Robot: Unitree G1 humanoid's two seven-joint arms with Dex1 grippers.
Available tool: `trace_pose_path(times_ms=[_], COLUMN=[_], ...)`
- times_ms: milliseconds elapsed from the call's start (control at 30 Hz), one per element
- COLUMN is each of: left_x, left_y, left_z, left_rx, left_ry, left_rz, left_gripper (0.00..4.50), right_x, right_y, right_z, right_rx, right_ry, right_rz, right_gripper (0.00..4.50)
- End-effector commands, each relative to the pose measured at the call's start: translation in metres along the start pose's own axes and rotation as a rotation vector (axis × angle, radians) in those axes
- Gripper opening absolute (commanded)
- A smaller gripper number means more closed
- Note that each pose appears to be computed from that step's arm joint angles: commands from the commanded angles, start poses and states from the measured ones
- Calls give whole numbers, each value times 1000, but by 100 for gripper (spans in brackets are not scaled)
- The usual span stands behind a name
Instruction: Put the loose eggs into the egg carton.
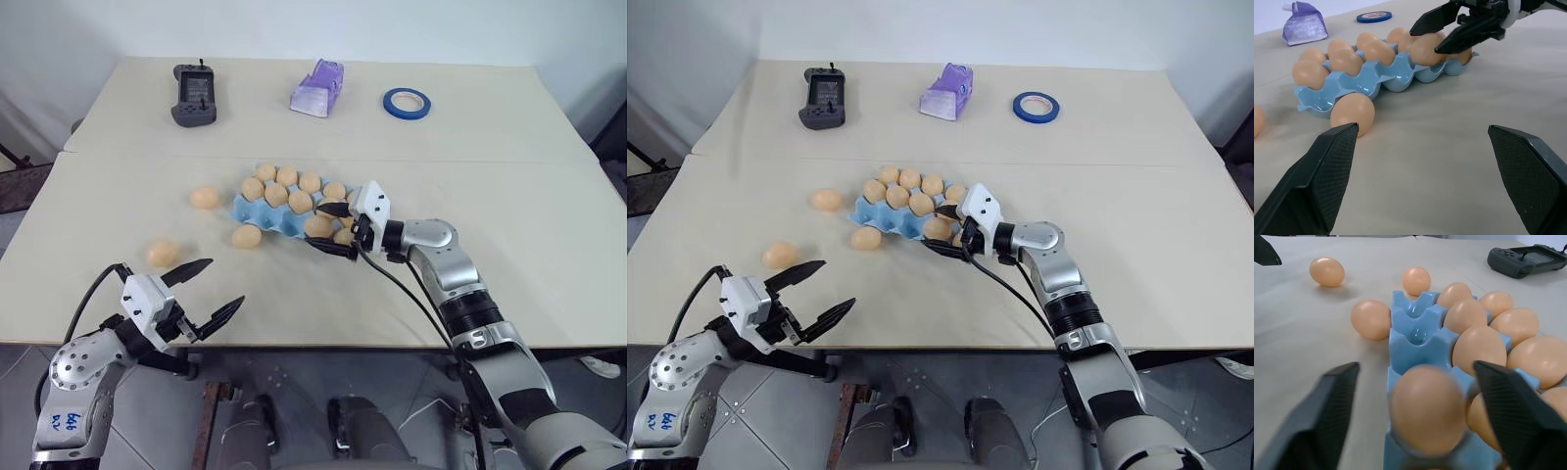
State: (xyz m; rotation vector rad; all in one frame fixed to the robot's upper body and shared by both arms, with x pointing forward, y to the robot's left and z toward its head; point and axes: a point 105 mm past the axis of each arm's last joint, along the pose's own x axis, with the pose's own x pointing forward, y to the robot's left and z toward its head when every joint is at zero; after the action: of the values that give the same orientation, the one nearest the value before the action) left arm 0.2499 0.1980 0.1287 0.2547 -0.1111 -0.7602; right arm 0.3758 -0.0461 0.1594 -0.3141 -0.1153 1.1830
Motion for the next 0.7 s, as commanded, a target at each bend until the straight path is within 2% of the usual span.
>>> trace_pose_path(times_ms=[33,200,300,467,567,700], left_x=[-4,-14,-25,-40,-43,-36], left_y=[0,5,12,28,34,35], left_z=[9,5,-3,-9,-14,-16], left_rx=[30,18,-39,-51,-32,-35], left_ry=[-18,8,47,73,90,91], left_rz=[25,62,93,170,210,215], left_gripper=[450,450,450,450,450,450], right_x=[-13,-68,-99,-133,-143,-144], right_y=[-1,17,40,47,49,52], right_z=[20,24,9,-14,-30,-32], right_rx=[-42,-24,27,85,90,43], right_ry=[-68,-167,-153,-170,-140,-160], right_rz=[9,91,162,63,12,-17], right_gripper=[446,446,446,446,446,446])
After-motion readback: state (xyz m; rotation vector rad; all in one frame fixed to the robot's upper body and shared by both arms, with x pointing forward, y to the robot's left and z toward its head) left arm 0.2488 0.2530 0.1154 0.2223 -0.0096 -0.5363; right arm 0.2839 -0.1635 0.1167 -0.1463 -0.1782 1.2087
